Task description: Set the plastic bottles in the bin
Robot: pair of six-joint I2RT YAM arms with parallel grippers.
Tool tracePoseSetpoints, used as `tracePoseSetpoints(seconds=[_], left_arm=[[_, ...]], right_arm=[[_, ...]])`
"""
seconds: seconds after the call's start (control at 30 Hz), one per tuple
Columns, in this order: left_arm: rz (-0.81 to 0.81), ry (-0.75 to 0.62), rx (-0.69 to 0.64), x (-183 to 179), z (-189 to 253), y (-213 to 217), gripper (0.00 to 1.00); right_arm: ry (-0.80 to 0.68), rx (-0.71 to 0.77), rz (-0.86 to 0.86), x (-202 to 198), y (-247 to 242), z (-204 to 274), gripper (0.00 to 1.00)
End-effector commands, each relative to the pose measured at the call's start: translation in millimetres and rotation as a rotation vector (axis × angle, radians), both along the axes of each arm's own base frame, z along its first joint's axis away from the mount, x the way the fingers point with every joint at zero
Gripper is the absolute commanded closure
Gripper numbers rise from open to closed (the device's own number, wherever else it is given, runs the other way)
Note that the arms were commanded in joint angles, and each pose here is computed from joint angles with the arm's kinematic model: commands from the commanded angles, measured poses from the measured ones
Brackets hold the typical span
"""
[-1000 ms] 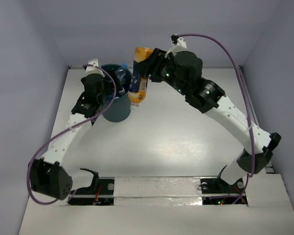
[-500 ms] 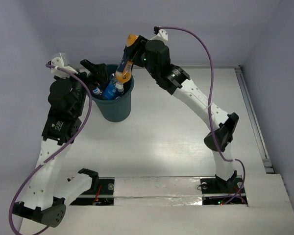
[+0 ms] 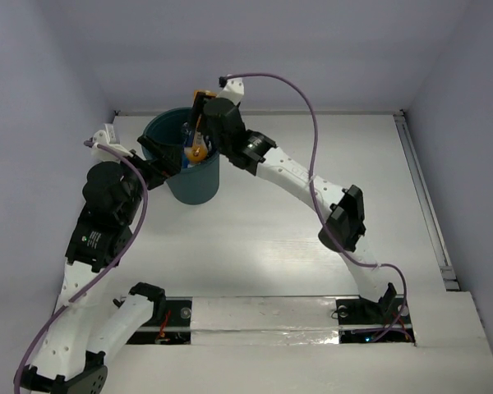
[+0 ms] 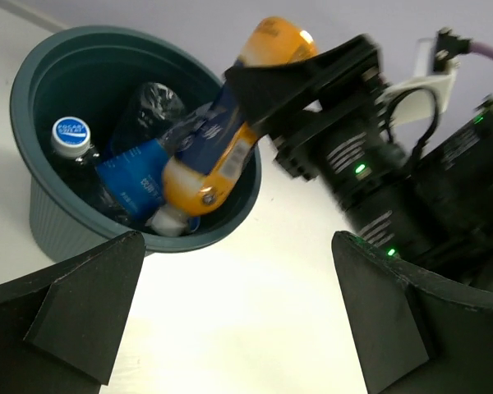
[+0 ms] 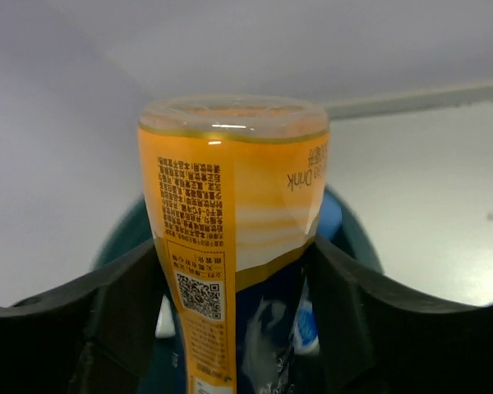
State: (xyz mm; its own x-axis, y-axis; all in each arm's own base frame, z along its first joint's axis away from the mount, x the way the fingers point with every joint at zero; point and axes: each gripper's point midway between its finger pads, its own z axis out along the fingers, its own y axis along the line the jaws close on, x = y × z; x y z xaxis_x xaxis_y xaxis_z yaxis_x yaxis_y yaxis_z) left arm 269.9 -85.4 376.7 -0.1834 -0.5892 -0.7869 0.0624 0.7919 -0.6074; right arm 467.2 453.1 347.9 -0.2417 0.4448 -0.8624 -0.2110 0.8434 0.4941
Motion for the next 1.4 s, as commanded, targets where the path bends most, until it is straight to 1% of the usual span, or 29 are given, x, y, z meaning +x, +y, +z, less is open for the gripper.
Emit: tracePoseSetpoints(seconds=[0.0, 0.07, 0.1, 0.13, 0.17, 0.2, 0.3, 0.5, 0.53, 0.63, 0.67, 0.7, 0.73, 0.77, 0.8, 0.83, 0.87, 0.9, 0.93, 0.97, 1.0, 1.03, 1.07, 1.1, 1.13, 1.17, 1.2, 1.27, 1.37], left_arm=[[0.021, -0.023, -0.008, -9, 22, 6, 0.01], [0.034, -0.029, -0.001, -12, 33, 10, 0.01], [0.035, -0.027, 0.005, -12, 35, 11, 0.01], [0.035, -0.026, 0.007, -12, 38, 11, 0.01], [0.034, -0.026, 0.008, -13, 42, 11, 0.01], [0.034, -0.027, 0.009, -14, 44, 12, 0.01], [0.041, -0.022, 0.016, -15, 48, 14, 0.01], [0.037, -0.037, 0.011, -18, 63, 14, 0.01], [0.033, -0.037, 0.009, -18, 64, 13, 0.01], [-0.002, -0.038, -0.002, -22, 67, 7, 0.01], [-0.01, -0.038, -0.011, -24, 67, 6, 0.01], [-0.021, -0.042, -0.018, -27, 69, 5, 0.01], [-0.038, -0.044, -0.027, -30, 69, 2, 0.01], [-0.052, -0.047, -0.032, -33, 69, 0, 0.01], [-0.066, -0.049, -0.032, -35, 69, -2, 0.01], [-0.087, -0.047, -0.032, -38, 68, -5, 0.01], [-0.109, -0.033, -0.029, -42, 64, -7, 0.01], [-0.122, -0.03, -0.029, -47, 62, -8, 0.01], [-0.132, -0.022, -0.028, -51, 60, -9, 0.01], [-0.13, -0.004, -0.025, -55, 54, -8, 0.01], [-0.128, -0.006, -0.027, -61, 52, -6, 0.01], [-0.126, -0.005, -0.028, -64, 49, -4, 0.01], [-0.122, -0.001, -0.025, -67, 46, -3, 0.01], [-0.121, -0.001, -0.024, -72, 40, -1, 0.01], [-0.116, 0.002, -0.022, -74, 35, 1, 0.01], [-0.118, 0.002, -0.023, -75, 35, 1, 0.01], [-0.122, 0.001, -0.023, -77, 33, 1, 0.01], [-0.141, -0.004, -0.023, -79, 32, -2, 0.01], [-0.132, 0.029, -0.023, -77, 23, -1, 0.01]], right_arm=[[-0.06, 0.029, 0.01, -23, 0, 29, 0.27], [-0.056, 0.044, 0.038, -33, 5, 30, 0.25], [-0.06, 0.05, 0.045, -35, 4, 37, 0.18], [-0.054, 0.044, 0.068, -39, 6, 38, 0.16], [-0.065, 0.052, 0.076, -41, 4, 49, 0.13], [-0.072, 0.059, 0.078, -44, 1, 58, 0.08], [-0.111, 0.086, 0.104, -53, -6, 88, 0.01], [-0.164, 0.117, 0.082, -76, -44, 149, 0.0], [-0.151, 0.097, 0.079, -78, -48, 144, 0.0], [-0.142, 0.127, 0.069, -96, -73, 157, 0.01], [-0.101, 0.086, 0.073, -98, -75, 130, 0.03], [-0.135, 0.136, 0.08, -118, -100, 156, 0.17], [-0.158, 0.17, 0.097, -129, -110, 164, 0.31], [-0.109, 0.12, 0.107, -135, -114, 125, 0.54], [-0.159, 0.196, 0.107, -163, -153, 157, 0.89], [-0.165, 0.224, 0.11, -177, -169, 158, 0.97], [-0.165, 0.231, 0.108, -190, -187, 153, 1.0], [-0.116, 0.186, 0.101, -197, -198, 114, 1.0], [-0.14, 0.245, 0.08, -224, -240, 125, 1.0], [-0.127, 0.247, 0.065, -234, -257, 113, 0.97], [-0.083, 0.209, 0.049, -241, -269, 81, 0.84], [-0.064, 0.236, 0.03, -261, -299, 73, 0.74], [-0.045, 0.238, -0.001, -267, -314, 62, 0.63], [-0.026, 0.237, -0.013, -273, -324, 52, 0.36], [0.009, 0.243, -0.042, -283, -342, 34, 0.14], [0.023, 0.25, -0.057, -287, -350, 28, 0.14], [0.036, 0.257, -0.073, -290, -357, 23, 0.0], [0.055, 0.262, -0.098, -296, -369, 14, 0.0], [0.057, 0.254, -0.073, -299, -367, 18, 0.0]])
